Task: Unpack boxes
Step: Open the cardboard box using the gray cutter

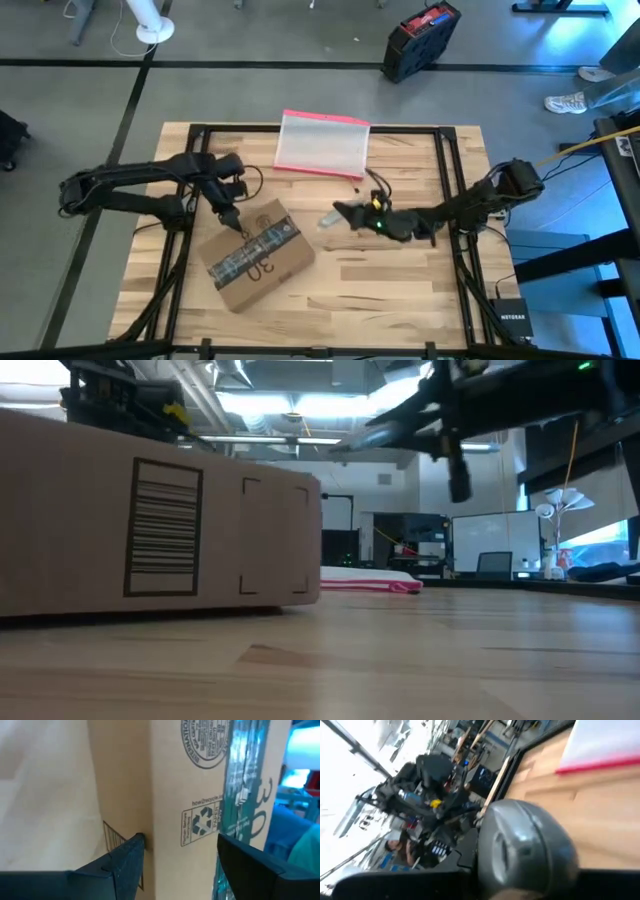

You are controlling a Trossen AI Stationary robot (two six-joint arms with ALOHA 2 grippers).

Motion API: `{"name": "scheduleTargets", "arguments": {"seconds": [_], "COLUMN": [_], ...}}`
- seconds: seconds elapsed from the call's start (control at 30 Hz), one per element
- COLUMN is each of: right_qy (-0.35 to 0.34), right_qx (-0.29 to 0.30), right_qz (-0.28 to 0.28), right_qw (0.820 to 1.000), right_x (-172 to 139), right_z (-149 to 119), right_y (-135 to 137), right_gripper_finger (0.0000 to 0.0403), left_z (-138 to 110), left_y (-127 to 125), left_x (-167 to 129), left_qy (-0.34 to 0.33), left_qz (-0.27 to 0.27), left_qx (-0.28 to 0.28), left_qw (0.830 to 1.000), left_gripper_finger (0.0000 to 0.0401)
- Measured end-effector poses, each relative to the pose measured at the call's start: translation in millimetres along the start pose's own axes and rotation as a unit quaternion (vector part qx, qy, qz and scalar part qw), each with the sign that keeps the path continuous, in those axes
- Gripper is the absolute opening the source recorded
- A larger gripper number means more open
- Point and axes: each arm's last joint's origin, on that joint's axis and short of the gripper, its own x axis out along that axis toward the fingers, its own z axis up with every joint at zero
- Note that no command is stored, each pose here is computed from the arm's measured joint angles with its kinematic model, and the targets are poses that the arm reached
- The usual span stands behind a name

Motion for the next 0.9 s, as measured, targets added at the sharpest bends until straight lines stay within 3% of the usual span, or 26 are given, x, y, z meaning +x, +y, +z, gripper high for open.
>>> {"name": "scheduleTargets", "arguments": {"seconds": [0.4, 0.63, 0.9], "right_qy": [0.036, 0.092, 0.171], "right_qx": [-0.014, -0.049, -0.08], "right_qz": [-0.009, 0.014, 0.08], "right_qw": [0.999, 0.994, 0.979], "right_x": [-35, -43, -55], "right_z": [-35, -44, -48], "right_y": [8, 10, 23], "right_gripper_finger": [0.0064, 0.0064, 0.0065], "left_z": [3, 4, 0], "left_y": [-49, -58, -58], "left_x": [38, 55, 44], "left_qy": [-0.012, -0.029, -0.075], "left_qz": [-0.031, -0.008, 0.011], "left_qx": [-0.018, -0.061, -0.126], "left_qw": [0.999, 0.998, 0.989], "left_gripper_finger": [0.0239, 0.0239, 0.0239]}}
